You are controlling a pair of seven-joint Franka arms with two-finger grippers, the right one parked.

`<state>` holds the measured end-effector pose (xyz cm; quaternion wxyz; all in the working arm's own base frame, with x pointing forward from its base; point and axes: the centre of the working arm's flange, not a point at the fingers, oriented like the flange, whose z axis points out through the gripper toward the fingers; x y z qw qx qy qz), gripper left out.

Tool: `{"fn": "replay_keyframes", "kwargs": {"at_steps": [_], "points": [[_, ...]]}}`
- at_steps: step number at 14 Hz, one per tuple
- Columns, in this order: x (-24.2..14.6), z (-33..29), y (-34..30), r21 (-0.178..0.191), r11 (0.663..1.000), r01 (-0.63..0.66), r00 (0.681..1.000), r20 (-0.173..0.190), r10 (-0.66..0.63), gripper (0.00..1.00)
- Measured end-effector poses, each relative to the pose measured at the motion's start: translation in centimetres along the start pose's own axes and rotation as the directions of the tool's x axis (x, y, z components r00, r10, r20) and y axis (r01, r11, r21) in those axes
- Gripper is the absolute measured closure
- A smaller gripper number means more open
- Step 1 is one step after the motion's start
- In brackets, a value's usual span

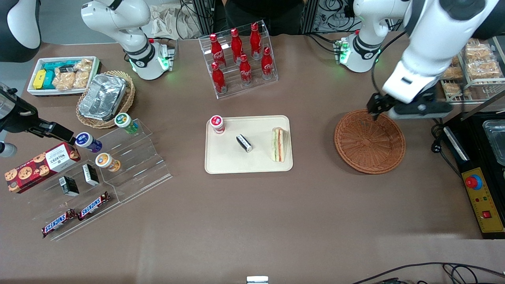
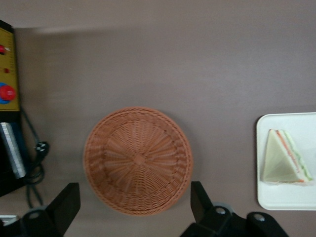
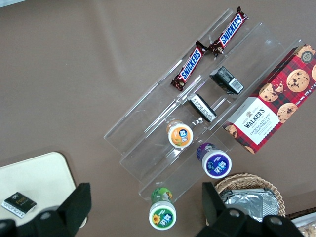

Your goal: Place sandwich from basket to tray

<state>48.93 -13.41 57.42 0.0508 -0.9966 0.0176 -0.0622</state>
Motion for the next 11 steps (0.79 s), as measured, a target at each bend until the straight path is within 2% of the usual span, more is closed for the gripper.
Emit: {"fn": "replay_keyframes", "kwargs": {"at_steps": [2, 5, 7, 11], "points": [[-1.2, -1.2, -1.1, 0.01, 1.0, -0.023, 1.0, -0.009, 0.023, 0.0], [-1.3, -2.8, -2.8, 0.008, 0.998, -0.066, 0.998, -0.003, 0.066, 0.0], [-0.4, -3.8, -2.9, -0.005, 0.996, -0.093, 0.995, 0.021, 0.093, 0.0], [3.8, -4.0, -2.9, -0.046, 0.99, -0.136, 0.988, 0.071, 0.139, 0.0]]}}
